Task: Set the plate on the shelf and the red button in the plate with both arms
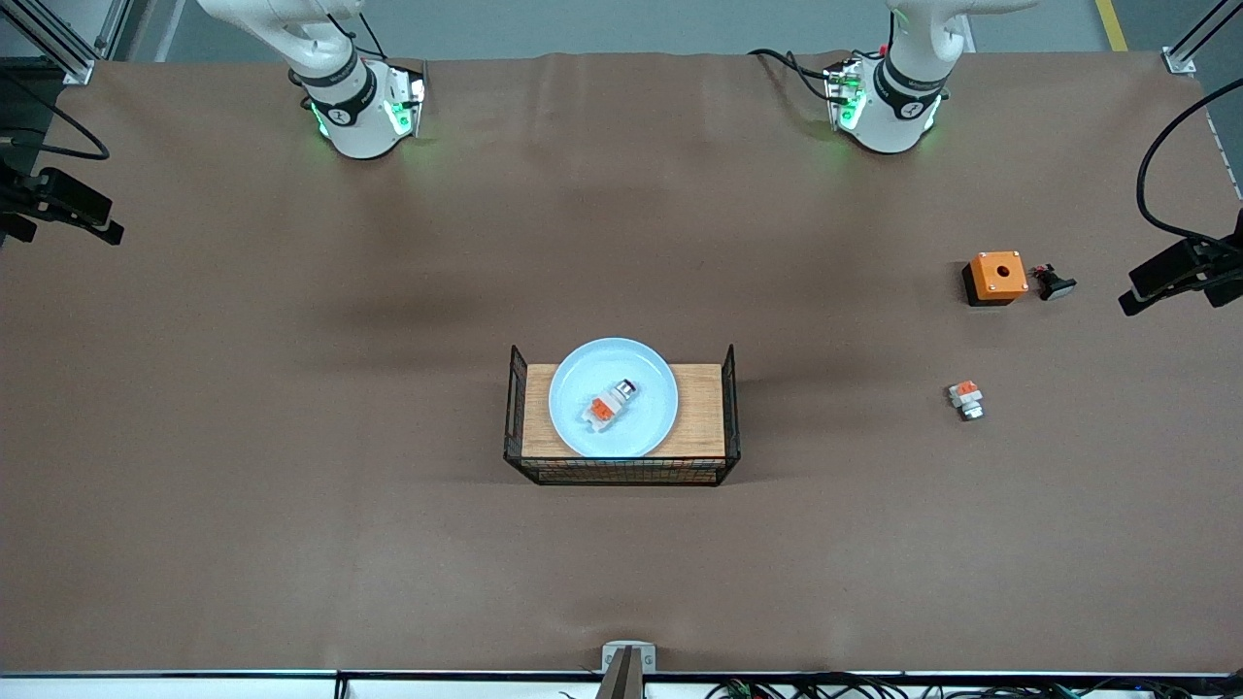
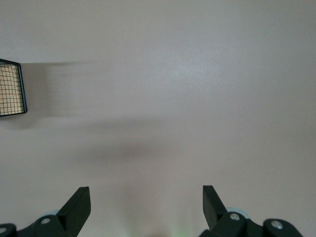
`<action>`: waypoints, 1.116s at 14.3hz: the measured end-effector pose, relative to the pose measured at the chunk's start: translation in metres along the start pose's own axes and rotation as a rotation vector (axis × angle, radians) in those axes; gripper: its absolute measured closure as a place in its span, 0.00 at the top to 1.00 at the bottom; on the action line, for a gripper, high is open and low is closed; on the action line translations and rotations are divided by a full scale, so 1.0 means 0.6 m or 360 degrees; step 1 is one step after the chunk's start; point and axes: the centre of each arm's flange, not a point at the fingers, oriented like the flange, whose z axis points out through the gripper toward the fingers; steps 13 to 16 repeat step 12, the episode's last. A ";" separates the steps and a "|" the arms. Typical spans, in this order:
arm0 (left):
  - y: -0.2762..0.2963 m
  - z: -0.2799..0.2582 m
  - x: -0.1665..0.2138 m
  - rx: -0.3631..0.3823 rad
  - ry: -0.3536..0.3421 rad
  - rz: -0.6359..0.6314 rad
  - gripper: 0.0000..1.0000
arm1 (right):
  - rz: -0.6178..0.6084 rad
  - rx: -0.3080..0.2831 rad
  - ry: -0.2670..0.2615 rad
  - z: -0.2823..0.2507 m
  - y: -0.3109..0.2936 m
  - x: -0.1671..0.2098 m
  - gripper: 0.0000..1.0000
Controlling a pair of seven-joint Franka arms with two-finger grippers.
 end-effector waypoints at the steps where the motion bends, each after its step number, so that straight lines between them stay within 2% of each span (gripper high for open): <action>1: 0.005 -0.006 -0.006 -0.0003 0.0013 0.0012 1.00 | 0.0000 0.0000 0.0001 -0.001 0.000 -0.001 1.00; 7: 0.088 -0.019 -0.026 -0.0025 0.0027 0.0134 1.00 | -0.0003 0.0001 0.0003 -0.006 -0.001 -0.005 1.00; 16: 0.093 -0.017 -0.027 -0.0026 0.0025 0.0119 1.00 | -0.0004 0.0001 0.0006 -0.008 -0.001 -0.007 1.00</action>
